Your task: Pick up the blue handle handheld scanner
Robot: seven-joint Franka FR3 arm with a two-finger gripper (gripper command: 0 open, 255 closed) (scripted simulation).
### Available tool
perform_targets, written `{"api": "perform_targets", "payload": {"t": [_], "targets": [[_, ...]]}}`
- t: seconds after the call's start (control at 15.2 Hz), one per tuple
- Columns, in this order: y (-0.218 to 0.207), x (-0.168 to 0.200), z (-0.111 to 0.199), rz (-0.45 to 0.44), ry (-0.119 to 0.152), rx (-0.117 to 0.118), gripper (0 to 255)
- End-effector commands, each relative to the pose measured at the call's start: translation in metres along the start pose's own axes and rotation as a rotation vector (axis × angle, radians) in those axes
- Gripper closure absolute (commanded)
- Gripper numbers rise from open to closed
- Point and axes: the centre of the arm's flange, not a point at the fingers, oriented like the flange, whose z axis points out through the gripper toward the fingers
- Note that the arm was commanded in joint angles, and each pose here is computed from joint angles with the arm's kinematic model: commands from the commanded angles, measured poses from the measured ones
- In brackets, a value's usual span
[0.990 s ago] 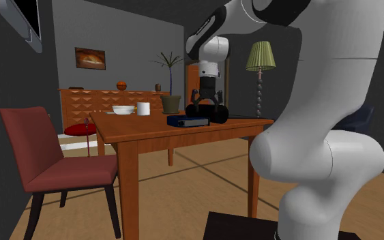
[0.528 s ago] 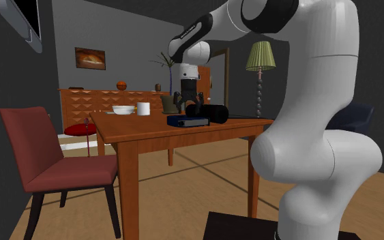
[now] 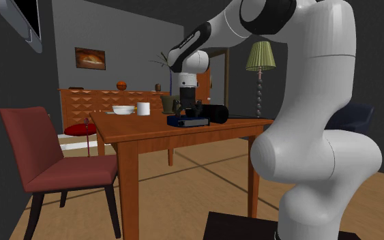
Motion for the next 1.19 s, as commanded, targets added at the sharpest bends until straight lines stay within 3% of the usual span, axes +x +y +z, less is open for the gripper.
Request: {"api": "perform_targets", "payload": {"t": [0.0, 0.07, 0.66, 1.12], "targets": [[0.0, 0.001, 0.003, 0.0, 0.001, 0.0, 0], [0.0, 0.001, 0.003, 0.0, 0.001, 0.0, 255], [0.0, 0.001, 0.003, 0.0, 0.001, 0.0, 255], [0.0, 0.001, -0.034, 0.0, 0.001, 0.0, 255]]}}
